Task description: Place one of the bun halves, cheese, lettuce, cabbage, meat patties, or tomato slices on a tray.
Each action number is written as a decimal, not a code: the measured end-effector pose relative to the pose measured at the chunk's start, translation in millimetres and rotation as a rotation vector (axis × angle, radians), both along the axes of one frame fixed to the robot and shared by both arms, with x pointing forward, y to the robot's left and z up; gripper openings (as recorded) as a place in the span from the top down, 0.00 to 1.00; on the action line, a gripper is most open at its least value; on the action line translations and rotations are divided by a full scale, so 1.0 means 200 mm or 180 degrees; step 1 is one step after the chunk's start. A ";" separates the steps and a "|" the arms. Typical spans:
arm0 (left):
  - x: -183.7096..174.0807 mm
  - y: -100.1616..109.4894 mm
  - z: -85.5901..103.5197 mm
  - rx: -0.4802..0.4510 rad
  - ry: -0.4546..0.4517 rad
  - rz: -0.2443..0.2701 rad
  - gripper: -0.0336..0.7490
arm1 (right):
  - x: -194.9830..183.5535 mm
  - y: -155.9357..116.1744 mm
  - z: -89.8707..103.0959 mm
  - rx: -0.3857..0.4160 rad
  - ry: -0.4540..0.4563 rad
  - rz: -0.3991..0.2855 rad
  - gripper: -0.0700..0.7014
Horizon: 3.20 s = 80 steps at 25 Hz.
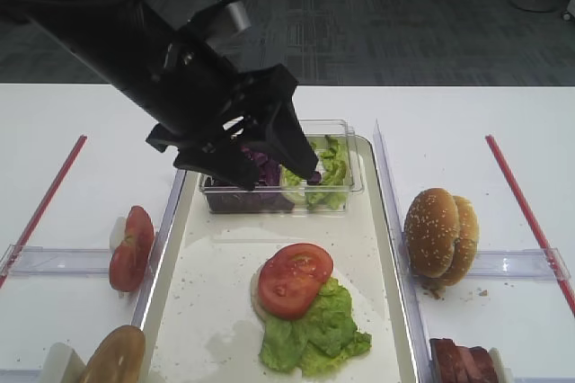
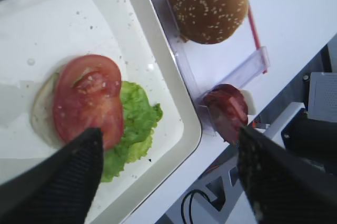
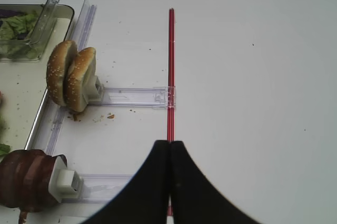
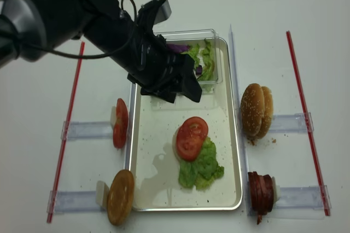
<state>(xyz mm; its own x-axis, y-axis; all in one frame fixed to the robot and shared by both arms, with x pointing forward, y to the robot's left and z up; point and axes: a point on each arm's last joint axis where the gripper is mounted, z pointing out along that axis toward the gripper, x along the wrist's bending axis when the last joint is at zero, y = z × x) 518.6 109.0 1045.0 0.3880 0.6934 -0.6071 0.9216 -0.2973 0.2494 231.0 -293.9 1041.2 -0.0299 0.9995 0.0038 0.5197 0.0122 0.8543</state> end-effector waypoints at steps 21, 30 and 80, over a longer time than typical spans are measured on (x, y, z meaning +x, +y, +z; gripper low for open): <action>-0.05 0.22 0.09 0.1263 -0.0385 0.0289 0.33 | 0.00 0.00 0.00 0.0000 0.0000 0.0000 0.86; -0.05 0.35 0.07 0.2183 -0.0389 0.0495 0.33 | 0.00 0.00 0.00 0.0000 0.0000 0.0000 0.86; -0.37 1.02 -0.06 0.2568 0.0188 0.1750 0.33 | 0.00 0.00 0.00 0.0000 0.0000 0.0000 0.86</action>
<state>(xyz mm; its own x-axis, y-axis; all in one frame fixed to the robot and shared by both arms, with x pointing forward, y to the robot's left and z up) 444.2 312.6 1033.2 -0.1295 0.9842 0.1208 0.9872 0.1165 0.1088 231.0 -293.9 1041.2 -0.0299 0.9995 0.0038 0.5197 0.0122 0.8543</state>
